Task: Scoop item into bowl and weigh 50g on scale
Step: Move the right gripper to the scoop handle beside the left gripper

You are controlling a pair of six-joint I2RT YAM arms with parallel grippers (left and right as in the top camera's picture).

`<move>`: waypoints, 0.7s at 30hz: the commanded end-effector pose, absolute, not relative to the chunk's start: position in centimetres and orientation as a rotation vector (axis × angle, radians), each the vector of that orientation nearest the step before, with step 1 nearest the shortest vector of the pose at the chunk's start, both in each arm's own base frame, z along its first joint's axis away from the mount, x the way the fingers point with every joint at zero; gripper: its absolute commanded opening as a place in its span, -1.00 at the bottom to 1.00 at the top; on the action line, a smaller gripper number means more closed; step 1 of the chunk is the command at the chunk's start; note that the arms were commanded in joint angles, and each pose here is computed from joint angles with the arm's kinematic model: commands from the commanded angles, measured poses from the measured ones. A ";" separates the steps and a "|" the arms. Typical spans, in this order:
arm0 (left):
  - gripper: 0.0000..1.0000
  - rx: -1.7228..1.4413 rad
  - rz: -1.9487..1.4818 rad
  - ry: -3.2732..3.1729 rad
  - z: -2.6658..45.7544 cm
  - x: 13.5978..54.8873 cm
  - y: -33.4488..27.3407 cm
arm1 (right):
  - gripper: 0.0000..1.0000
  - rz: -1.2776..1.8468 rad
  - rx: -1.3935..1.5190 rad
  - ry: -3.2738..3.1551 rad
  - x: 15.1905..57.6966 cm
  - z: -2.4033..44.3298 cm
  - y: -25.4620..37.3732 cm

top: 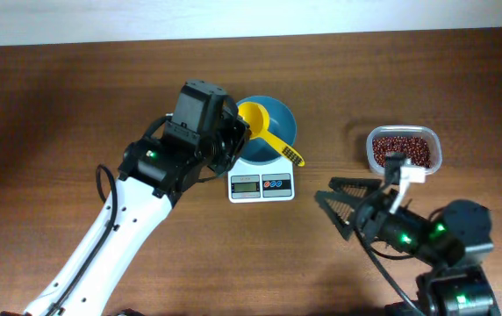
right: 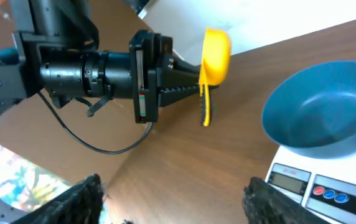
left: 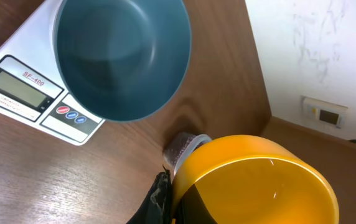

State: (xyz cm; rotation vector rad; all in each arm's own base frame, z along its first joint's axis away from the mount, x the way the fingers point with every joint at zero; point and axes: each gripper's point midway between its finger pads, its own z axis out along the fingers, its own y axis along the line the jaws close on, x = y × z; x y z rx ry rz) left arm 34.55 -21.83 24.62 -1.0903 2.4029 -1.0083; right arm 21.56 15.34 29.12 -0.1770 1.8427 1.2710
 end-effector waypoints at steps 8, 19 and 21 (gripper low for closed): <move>-1.00 -1.065 -1.009 2.421 24.9 34.3 -22.2 | 0.28 1.289 -0.259 1.827 24.2 28.7 18.8; -1.00 -1.076 -0.984 2.432 24.6 34.0 -21.9 | 0.12 1.287 -0.236 1.813 25.5 28.7 19.0; -1.00 -1.076 -0.984 2.432 24.6 34.0 -21.9 | 0.07 1.286 -0.241 1.802 25.7 28.8 19.0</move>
